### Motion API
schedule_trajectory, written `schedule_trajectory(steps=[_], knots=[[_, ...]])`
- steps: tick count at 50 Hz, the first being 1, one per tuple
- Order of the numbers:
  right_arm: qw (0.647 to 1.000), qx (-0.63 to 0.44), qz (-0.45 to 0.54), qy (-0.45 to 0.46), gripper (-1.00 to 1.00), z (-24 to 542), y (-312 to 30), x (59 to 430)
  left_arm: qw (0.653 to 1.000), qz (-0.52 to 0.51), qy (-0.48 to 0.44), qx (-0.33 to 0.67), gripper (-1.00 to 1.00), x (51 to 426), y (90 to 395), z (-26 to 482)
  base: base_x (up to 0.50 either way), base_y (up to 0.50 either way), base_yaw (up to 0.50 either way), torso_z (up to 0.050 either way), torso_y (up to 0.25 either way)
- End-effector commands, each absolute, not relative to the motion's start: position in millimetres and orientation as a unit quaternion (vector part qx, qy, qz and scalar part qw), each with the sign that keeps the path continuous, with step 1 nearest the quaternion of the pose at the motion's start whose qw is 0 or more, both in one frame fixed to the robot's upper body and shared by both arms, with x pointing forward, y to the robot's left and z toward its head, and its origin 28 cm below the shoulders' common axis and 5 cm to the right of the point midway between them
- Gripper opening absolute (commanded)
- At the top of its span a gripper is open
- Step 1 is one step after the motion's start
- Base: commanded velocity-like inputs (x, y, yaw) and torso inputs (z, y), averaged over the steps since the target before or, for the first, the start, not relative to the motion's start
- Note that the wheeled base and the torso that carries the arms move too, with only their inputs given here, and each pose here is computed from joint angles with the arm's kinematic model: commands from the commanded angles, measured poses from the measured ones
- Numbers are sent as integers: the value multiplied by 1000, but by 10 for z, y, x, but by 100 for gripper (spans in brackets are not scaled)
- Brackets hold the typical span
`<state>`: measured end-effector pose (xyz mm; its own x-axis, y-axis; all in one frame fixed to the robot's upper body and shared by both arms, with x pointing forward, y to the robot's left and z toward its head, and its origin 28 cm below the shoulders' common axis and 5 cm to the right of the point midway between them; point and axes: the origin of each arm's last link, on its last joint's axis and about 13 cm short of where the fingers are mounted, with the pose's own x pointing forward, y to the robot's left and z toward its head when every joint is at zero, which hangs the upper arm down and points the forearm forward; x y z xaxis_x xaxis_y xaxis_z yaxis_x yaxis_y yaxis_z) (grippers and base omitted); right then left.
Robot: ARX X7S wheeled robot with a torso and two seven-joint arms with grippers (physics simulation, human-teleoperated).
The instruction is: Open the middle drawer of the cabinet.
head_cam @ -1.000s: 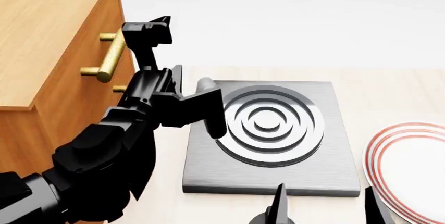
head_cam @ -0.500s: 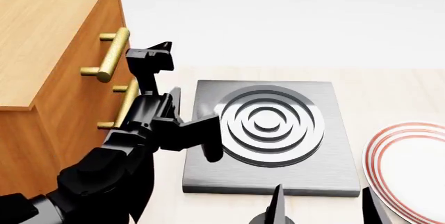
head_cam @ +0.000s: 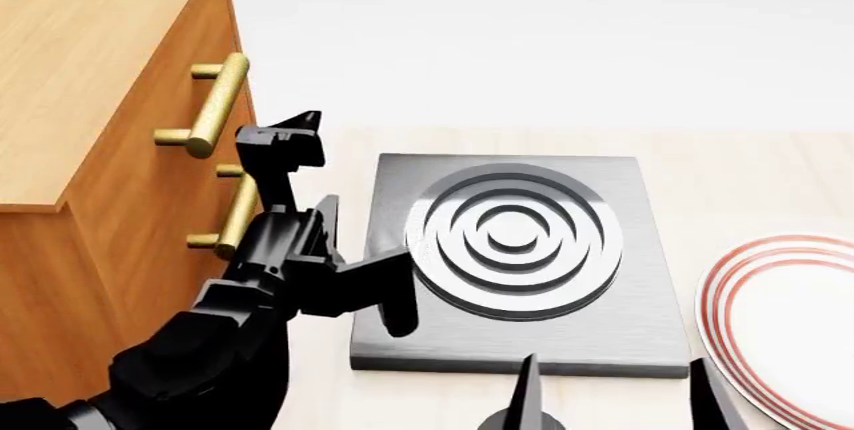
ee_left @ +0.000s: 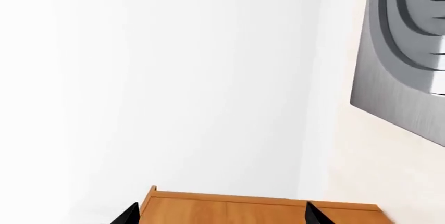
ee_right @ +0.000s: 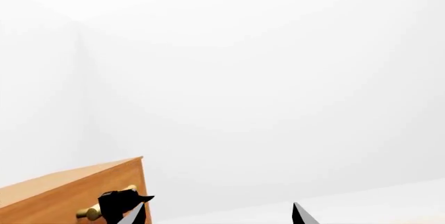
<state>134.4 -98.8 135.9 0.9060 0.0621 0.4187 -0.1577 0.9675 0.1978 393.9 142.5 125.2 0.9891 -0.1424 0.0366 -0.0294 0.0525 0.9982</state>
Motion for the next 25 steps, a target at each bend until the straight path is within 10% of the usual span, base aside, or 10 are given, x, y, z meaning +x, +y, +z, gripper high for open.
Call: schedule_trajectory(steps=[1, 25], knots=[[970, 114, 59, -208, 100, 1356, -978, 1342, 725, -34, -55, 686, 100, 3924, 1471, 1165, 0, 0, 0, 0, 0], [970, 114, 61, -207, 100, 1347, -974, 1355, 724, -20, -41, 688, 100, 3920, 1554, 1091, 0, 0, 0, 0, 0]])
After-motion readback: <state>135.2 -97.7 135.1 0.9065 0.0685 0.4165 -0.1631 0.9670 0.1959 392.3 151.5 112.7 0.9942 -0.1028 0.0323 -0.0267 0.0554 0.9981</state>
